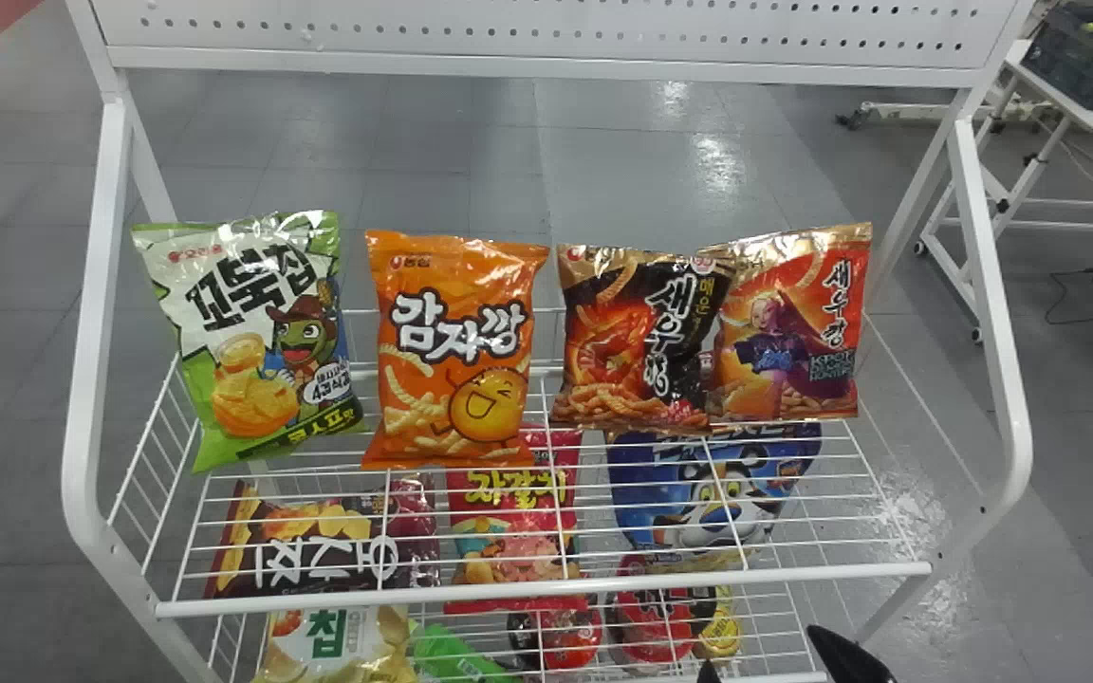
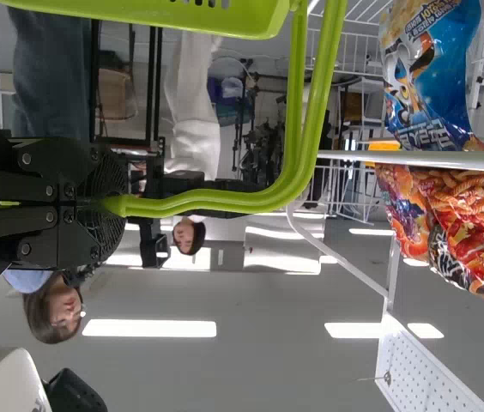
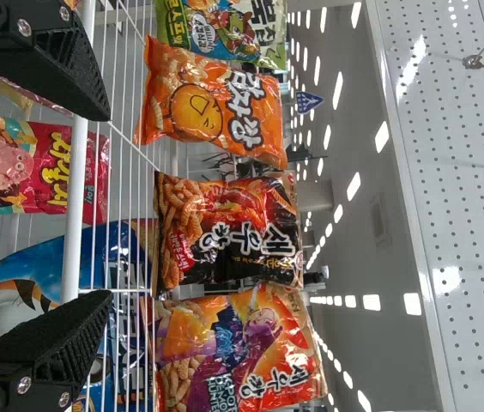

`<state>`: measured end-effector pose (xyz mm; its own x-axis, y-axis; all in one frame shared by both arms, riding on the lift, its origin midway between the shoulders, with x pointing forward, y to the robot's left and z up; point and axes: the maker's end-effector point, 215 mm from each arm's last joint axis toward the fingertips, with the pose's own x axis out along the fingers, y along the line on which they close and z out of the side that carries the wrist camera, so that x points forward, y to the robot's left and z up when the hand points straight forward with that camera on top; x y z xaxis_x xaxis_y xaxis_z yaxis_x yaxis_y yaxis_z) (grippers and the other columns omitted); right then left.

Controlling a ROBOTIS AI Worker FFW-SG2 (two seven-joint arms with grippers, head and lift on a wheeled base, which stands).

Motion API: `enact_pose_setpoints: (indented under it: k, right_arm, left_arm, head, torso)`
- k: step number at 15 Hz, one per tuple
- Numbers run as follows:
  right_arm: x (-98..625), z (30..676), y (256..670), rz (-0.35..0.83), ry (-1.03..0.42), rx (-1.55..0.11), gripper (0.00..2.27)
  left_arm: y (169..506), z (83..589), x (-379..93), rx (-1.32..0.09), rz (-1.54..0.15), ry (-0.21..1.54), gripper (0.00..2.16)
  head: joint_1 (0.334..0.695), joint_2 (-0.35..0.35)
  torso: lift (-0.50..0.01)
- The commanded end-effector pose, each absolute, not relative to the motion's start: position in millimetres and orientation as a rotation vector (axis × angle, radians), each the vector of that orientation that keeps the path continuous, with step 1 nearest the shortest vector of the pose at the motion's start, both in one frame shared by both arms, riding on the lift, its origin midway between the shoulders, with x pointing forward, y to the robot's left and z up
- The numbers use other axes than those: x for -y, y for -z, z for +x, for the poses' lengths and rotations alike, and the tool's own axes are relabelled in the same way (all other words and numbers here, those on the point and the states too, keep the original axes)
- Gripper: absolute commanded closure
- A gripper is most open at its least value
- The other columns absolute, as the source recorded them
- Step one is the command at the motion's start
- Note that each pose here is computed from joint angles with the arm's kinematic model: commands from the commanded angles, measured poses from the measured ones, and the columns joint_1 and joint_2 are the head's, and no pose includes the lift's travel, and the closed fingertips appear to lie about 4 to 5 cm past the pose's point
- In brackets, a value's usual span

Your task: Hold basket handle with left hand then pick spicy shrimp crackers with right hand and place into basket

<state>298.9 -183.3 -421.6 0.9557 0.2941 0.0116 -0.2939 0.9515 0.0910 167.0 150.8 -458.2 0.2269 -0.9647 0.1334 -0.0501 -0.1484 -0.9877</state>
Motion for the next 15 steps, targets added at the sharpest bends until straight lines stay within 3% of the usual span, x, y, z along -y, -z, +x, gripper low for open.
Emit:
enact_pose_setpoints:
  k: [1, 9, 15]
  right_arm:
    - [182.2, 300.2, 417.7, 0.093, -0.3, 0.006, 0.07]
    - [183.7, 308.0, 414.7, 0.091, -0.298, 0.014, 0.07]
    - [178.2, 354.9, 407.6, 0.109, -0.311, -0.004, 0.07]
  left_arm:
    - [456.1, 166.6, -151.2, -1.011, -1.471, 1.116, 2.14]
    - [457.4, 168.8, -152.0, -1.005, -1.47, 1.115, 2.14]
    - [457.4, 168.5, -151.5, -1.007, -1.47, 1.116, 2.14]
  head:
    - [0.695, -0.088]
    - [0.695, -0.085]
    - [0.695, -0.078]
  torso:
    - [-0.01]
    - [-0.01]
    - [-0.01]
